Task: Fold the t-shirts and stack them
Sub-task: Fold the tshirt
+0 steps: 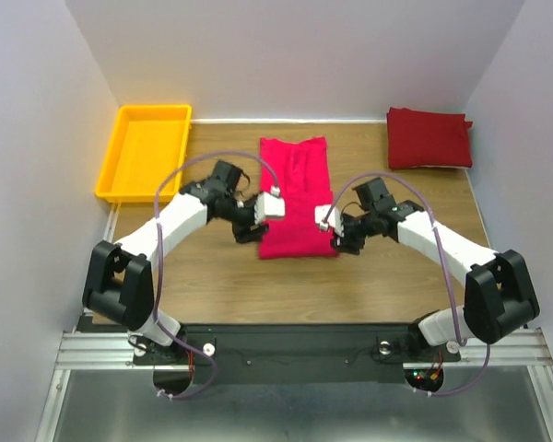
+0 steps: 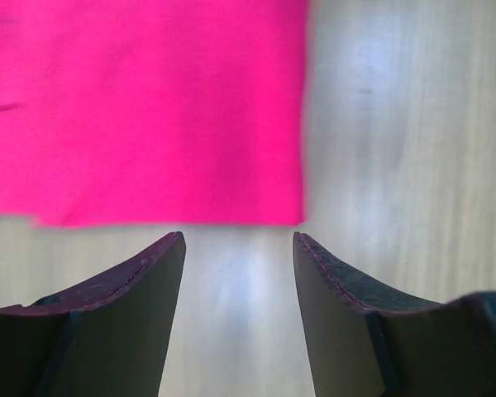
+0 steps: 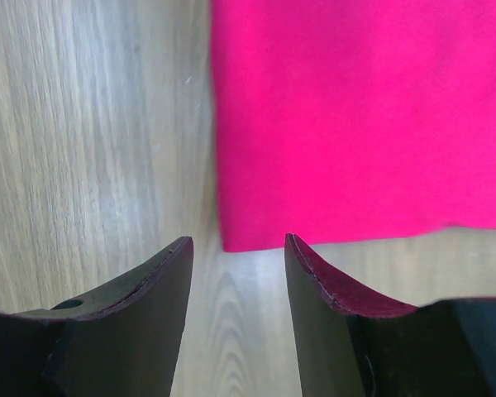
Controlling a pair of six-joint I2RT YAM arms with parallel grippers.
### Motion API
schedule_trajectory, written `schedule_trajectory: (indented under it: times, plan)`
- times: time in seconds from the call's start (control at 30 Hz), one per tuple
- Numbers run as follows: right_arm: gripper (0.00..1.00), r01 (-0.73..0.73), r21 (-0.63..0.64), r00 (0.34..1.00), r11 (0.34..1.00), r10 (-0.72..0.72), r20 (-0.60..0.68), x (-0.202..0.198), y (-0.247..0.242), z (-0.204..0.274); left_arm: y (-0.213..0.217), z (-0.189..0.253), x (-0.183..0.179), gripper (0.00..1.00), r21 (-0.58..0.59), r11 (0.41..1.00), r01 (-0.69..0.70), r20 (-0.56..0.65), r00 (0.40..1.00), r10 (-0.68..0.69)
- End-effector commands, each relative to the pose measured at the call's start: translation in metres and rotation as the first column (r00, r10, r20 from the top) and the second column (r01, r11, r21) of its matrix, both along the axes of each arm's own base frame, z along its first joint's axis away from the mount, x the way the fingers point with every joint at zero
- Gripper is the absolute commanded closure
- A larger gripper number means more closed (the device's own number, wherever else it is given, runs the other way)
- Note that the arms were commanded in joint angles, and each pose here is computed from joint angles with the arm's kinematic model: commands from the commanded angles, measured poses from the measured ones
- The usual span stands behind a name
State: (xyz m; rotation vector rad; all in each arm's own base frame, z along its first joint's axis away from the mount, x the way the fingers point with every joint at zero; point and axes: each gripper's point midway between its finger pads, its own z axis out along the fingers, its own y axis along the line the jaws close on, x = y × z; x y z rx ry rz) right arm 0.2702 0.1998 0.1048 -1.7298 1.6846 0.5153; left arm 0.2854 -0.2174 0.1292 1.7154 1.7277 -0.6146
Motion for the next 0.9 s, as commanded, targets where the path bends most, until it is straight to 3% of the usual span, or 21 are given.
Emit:
schedule_trajectory:
  times: [0.0, 0.27, 0.47, 0.67, 0.87]
  plan:
    - [0.46, 0.014, -0.019, 0.995, 1.0, -0.012, 0.094, 0.009, 0.003, -0.011, -0.016, -0.019, -0.01, 0.33, 0.02, 1.0, 0.009, 0.107, 0.994, -0.011]
    - [0.47, -0.012, -0.047, 0.991, 0.999, 0.018, 0.134, 0.008, 0.012, -0.036, -0.025, -0.056, -0.019, 0.32, 0.068, 0.998, 0.006, 0.137, 0.991, -0.015]
    - [0.57, -0.021, -0.067, 0.993, 0.998, 0.029, 0.118, 0.004, 0.016, -0.059, -0.027, -0.079, -0.023, 0.36, 0.118, 0.992, 0.034, 0.105, 0.993, -0.047]
    - [0.62, -0.032, -0.094, 0.994, 0.995, 0.041, 0.103, -0.006, 0.013, -0.076, -0.024, -0.097, -0.031, 0.46, 0.165, 0.984, 0.066, 0.07, 0.994, -0.078]
    - [0.78, -0.006, -0.089, 0.994, 0.996, 0.016, 0.113, -0.003, 0.013, -0.074, -0.021, -0.111, -0.038, 0.65, 0.194, 0.979, 0.064, 0.029, 0.997, -0.071]
